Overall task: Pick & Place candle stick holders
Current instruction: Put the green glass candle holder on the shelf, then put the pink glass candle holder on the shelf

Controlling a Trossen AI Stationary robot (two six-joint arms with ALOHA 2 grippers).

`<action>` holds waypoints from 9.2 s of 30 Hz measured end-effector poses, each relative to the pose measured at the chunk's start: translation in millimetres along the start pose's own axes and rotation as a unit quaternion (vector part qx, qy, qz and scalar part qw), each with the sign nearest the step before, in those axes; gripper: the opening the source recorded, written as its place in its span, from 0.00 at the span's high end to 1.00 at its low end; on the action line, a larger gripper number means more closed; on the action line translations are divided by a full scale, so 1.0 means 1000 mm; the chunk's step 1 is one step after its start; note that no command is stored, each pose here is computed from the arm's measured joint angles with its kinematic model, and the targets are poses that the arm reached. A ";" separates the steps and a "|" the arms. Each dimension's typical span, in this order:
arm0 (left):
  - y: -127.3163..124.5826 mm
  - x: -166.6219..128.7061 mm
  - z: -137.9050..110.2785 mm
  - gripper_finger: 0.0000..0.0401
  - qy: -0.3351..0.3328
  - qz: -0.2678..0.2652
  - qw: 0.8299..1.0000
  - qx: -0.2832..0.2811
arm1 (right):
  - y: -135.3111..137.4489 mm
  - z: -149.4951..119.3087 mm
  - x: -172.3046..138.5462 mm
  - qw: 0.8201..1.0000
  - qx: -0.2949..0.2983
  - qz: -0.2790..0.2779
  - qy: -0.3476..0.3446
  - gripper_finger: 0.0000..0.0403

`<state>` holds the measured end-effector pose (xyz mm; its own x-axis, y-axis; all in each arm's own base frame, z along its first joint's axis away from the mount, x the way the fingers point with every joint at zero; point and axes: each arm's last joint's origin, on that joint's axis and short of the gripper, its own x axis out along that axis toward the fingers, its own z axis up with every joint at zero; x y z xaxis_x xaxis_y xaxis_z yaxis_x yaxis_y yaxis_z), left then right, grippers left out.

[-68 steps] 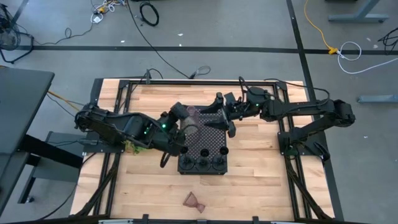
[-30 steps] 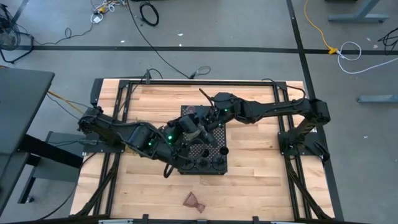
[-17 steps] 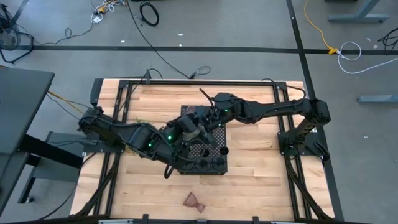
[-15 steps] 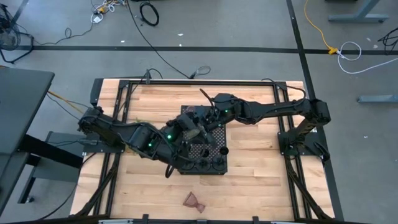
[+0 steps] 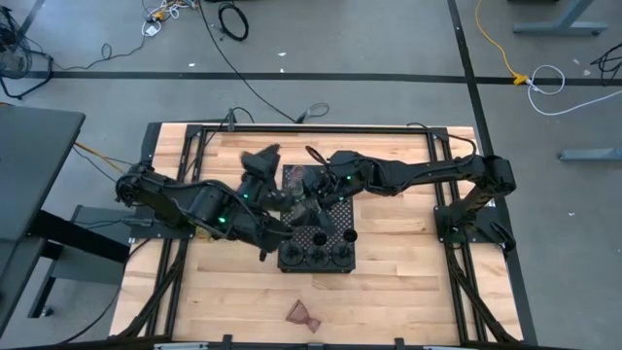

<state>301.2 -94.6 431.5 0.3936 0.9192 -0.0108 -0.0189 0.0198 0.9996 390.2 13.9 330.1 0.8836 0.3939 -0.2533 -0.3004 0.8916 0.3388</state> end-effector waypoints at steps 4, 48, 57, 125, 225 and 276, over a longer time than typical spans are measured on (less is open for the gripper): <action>0.010 0.000 -0.017 0.52 -0.003 -0.006 0.997 -0.079 | 0.001 -0.001 -0.003 1.000 -0.004 -0.012 0.012 0.27; 0.029 -0.006 -0.089 0.59 -0.040 -0.289 0.893 -0.341 | 0.009 -0.093 -0.071 0.919 -0.058 -0.379 -0.094 0.27; 0.029 -0.006 -0.089 0.59 -0.040 -0.293 0.892 -0.343 | -0.004 -0.109 -0.075 0.914 -0.042 -0.390 -0.102 0.27; 0.029 -0.006 -0.086 0.59 -0.045 -0.301 0.888 -0.344 | -0.088 -0.128 -0.023 0.949 -0.077 -0.303 -0.041 0.14; 0.024 -0.014 -0.081 0.59 -0.072 -0.434 0.835 -0.330 | 0.013 -0.035 -0.093 0.947 -0.146 -0.170 -0.230 0.16; -0.224 -0.168 0.131 0.59 -0.167 -0.647 0.730 -0.140 | 0.075 -0.036 -0.135 0.977 0.019 -0.047 -0.208 0.16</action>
<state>359.9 -305.1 212.7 0.4498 -0.0873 -0.8889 0.3984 0.9103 0.1123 235.9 35.7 357.4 0.9785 0.1795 0.1020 -0.2047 0.9071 0.3678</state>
